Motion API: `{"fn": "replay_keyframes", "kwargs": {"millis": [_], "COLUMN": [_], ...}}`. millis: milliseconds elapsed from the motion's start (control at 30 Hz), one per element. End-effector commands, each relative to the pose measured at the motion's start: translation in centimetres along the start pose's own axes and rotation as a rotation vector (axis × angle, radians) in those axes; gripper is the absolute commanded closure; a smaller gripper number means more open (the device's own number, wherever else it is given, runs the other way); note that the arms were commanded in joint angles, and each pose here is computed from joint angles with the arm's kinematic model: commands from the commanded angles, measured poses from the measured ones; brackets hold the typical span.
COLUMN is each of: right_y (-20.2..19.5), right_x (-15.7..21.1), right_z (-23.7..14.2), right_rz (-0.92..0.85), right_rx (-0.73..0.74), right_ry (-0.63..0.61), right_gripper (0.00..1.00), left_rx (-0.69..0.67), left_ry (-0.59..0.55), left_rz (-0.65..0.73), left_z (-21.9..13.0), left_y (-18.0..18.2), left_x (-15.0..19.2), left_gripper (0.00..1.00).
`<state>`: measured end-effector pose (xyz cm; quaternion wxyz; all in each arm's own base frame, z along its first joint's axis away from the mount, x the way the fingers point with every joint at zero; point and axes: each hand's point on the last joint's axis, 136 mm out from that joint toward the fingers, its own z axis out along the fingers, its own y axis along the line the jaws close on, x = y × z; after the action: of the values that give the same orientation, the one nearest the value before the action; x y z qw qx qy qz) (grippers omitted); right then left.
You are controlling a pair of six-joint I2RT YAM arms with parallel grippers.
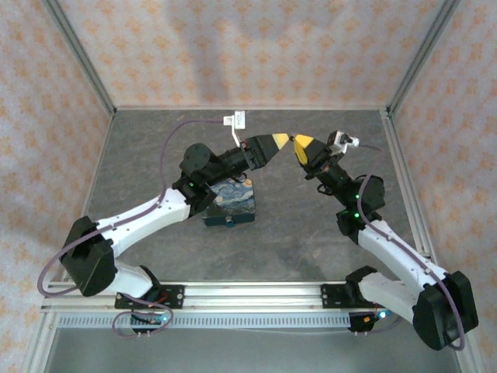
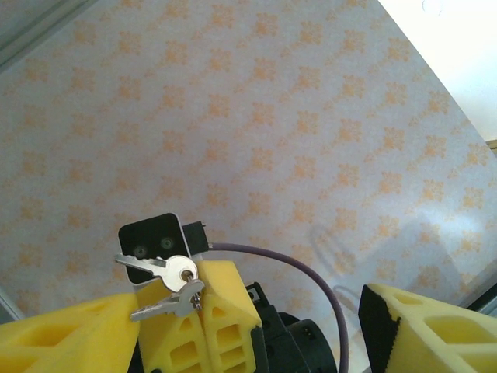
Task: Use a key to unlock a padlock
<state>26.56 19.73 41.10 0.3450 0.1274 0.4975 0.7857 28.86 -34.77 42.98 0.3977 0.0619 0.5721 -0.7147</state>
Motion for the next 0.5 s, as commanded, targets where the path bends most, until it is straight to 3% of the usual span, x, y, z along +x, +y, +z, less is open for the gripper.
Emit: {"fn": "replay_keyframes", "kwargs": {"millis": [0, 233, 467], "right_y": [1.7, 0.9, 0.4], "right_x": [0.4, 0.0, -0.1], "right_z": [-0.2, -0.7, -1.0], "right_rz": [-0.001, 0.002, 0.007], "right_rx": [-0.084, -0.066, -0.053], "right_ry": [0.010, -0.022, -0.033], "right_gripper": [1.00, 1.00, 1.00], "left_rx": [0.080, 0.076, 0.058], "left_ry": [0.009, 0.009, 0.011], "left_rz": [0.021, 0.035, 0.042], "left_z": [0.9, 0.8, 0.6], "left_y": [-2.1, -2.4, -2.1], "left_x": [-0.2, -0.2, -0.1], "left_gripper": [0.29, 0.41, 0.62]}}
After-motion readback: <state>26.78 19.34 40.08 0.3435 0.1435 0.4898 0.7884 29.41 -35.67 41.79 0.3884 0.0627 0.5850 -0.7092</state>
